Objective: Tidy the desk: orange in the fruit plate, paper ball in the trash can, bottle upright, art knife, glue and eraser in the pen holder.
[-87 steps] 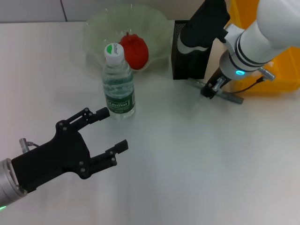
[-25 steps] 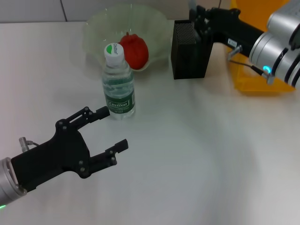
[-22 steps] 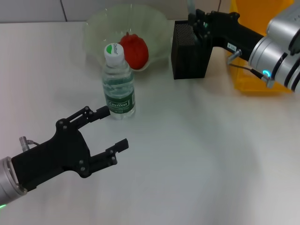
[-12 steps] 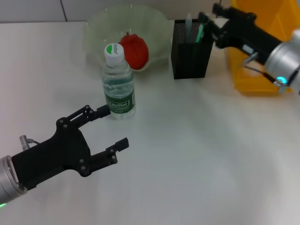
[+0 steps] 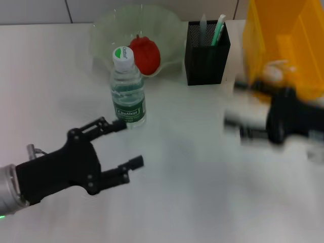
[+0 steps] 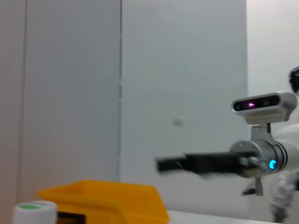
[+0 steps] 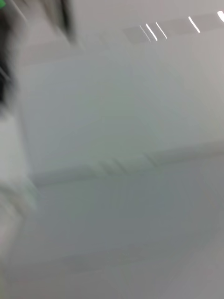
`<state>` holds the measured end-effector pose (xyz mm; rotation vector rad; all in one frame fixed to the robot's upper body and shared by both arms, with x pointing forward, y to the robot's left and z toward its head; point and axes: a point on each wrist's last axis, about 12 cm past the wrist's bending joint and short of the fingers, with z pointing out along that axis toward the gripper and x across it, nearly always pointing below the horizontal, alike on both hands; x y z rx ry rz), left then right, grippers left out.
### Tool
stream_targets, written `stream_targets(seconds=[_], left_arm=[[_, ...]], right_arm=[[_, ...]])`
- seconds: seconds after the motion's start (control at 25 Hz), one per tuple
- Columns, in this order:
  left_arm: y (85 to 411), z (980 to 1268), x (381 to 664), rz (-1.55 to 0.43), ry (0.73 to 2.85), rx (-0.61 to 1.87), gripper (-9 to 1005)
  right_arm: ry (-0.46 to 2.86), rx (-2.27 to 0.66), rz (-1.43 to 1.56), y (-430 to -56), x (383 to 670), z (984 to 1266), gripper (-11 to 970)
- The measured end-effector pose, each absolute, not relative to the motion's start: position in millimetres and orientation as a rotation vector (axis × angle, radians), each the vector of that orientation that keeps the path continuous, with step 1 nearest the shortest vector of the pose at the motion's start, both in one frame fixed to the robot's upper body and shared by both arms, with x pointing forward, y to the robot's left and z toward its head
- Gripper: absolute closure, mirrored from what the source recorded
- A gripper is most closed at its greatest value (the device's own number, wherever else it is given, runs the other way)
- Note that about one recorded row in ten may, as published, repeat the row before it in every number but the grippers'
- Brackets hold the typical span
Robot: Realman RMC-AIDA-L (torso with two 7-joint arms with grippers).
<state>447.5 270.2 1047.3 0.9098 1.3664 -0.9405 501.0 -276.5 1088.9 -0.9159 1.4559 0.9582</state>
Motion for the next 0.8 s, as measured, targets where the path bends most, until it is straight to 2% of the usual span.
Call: stream_targets(seconds=[0.16,0.28,0.4,0.8], left_arm=[[267,1048,452,-0.988,1.389,0.936,209],[255,1050,464,-1.099,1.464,1.006,209],[246,1048,472,-1.132,1.528,1.07,209],[248,1045,470,-1.12,1.54,1.062,205]], right_arm=[[1.55,-1.094,1.025,-283,477,1074,198],[1.593,-1.152,1.027,-281,468,1064,144],[1.588,-1.169,1.002,-278,463,1057,144],[1.583,-1.131,0.963,-277,456,1049,144]])
